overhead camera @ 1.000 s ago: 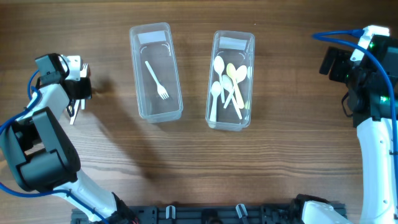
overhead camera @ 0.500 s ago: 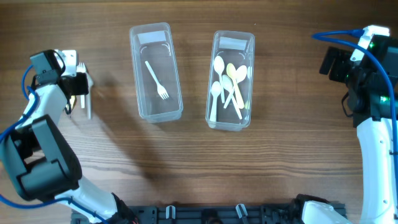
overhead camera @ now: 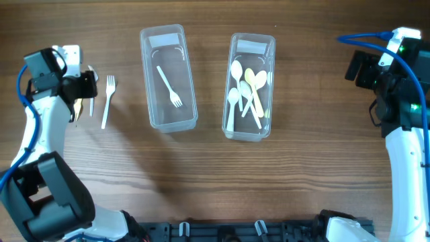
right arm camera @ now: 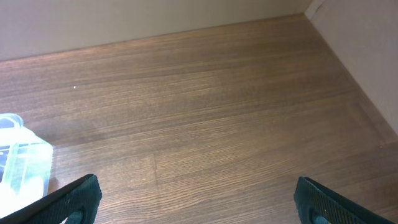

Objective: Pack container
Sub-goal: 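Carry the white fork into the left container and release it, then grasp the last white fork with the left gripper, then drop the white fork into the left container, then lower the left gripper onto the yellow fork and grasp it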

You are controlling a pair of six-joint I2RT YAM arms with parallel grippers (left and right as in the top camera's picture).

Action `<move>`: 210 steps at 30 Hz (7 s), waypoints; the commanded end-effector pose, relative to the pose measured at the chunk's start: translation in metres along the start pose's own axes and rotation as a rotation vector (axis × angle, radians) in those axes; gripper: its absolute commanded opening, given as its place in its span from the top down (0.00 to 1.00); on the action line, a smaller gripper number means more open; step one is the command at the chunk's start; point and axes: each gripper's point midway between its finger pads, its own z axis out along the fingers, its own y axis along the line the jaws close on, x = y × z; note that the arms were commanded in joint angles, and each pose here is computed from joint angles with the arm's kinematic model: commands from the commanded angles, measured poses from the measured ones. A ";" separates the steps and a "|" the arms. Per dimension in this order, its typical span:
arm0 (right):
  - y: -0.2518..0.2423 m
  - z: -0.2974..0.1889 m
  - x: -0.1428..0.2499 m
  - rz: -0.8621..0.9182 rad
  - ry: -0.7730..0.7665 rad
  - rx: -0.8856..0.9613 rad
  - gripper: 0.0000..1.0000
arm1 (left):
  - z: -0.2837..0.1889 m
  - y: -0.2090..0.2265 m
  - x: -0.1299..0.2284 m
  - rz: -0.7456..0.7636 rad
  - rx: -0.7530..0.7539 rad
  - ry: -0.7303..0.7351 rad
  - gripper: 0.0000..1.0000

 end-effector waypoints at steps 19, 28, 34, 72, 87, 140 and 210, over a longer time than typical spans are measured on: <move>0.000 0.001 -0.001 -0.011 -0.002 0.002 0.00 | 0.095 -0.052 0.091 0.008 0.103 0.302 0.96; 0.000 0.001 -0.001 -0.011 -0.002 0.002 0.00 | 0.047 -0.040 0.020 -0.051 0.036 0.113 0.96; 0.000 0.001 -0.001 -0.011 -0.002 0.002 0.01 | -0.019 -0.041 -0.039 -0.115 0.029 -0.090 0.96; 0.000 0.001 -0.001 -0.011 -0.002 0.002 0.00 | -0.053 -0.073 -0.034 -0.422 0.058 -0.055 0.00; 0.000 0.001 -0.001 -0.011 -0.002 0.002 0.00 | 0.005 -0.005 0.015 -0.228 -0.076 0.097 0.21; 0.000 0.001 -0.001 -0.010 -0.002 0.002 0.00 | -0.048 -0.215 0.003 -0.171 0.335 0.106 0.89; 0.000 0.001 -0.001 -0.011 -0.002 0.002 0.00 | 0.068 -0.010 0.113 0.025 0.198 0.332 0.29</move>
